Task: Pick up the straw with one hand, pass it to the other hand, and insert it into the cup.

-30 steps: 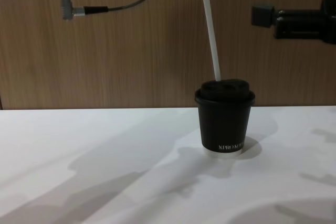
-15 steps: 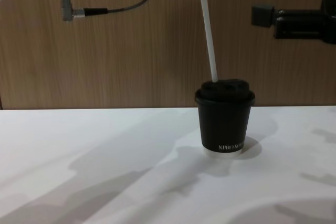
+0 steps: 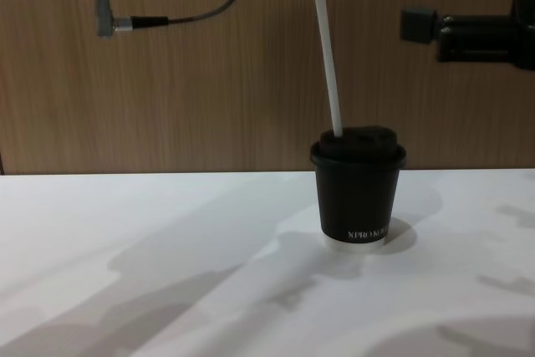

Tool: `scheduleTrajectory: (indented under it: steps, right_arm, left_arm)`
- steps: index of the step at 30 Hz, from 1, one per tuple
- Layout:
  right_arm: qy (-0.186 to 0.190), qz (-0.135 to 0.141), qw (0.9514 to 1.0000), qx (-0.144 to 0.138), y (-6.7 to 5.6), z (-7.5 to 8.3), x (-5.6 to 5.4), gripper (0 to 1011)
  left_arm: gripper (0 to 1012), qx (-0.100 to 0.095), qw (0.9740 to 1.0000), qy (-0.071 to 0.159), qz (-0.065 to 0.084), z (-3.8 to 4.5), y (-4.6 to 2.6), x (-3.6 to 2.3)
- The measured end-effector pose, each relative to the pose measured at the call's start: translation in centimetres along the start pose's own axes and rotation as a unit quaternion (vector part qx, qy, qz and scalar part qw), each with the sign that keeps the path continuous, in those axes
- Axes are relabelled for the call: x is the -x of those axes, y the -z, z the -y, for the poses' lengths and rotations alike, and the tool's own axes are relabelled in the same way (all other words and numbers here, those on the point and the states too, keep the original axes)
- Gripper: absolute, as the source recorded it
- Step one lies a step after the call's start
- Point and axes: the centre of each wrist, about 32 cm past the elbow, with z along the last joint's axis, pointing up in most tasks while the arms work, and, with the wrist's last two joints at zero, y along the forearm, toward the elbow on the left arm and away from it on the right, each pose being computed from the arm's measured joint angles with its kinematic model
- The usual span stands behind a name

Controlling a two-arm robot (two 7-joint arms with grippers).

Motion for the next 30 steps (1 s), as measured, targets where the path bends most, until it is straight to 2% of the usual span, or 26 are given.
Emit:
scheduleTrajectory:
  steps: [14,24,30]
  right_arm:
    - [0.0,0.0,1.0,0.0,0.0,0.0,0.0,1001]
    - [0.0,0.0,1.0,0.0,0.0,0.0,0.0,1001]
    - [0.0,0.0,1.0,0.0,0.0,0.0,0.0,1001]
  left_arm:
    - [7,-0.011,0.9999,0.004,-0.007,0.31,0.65,-0.54]
    - [7,-0.016,0.9997,0.007,-0.015,0.82,1.7,-0.8]
    - [8,-0.02,0.9995,0.007,-0.025,1.2,2.7,-0.91]
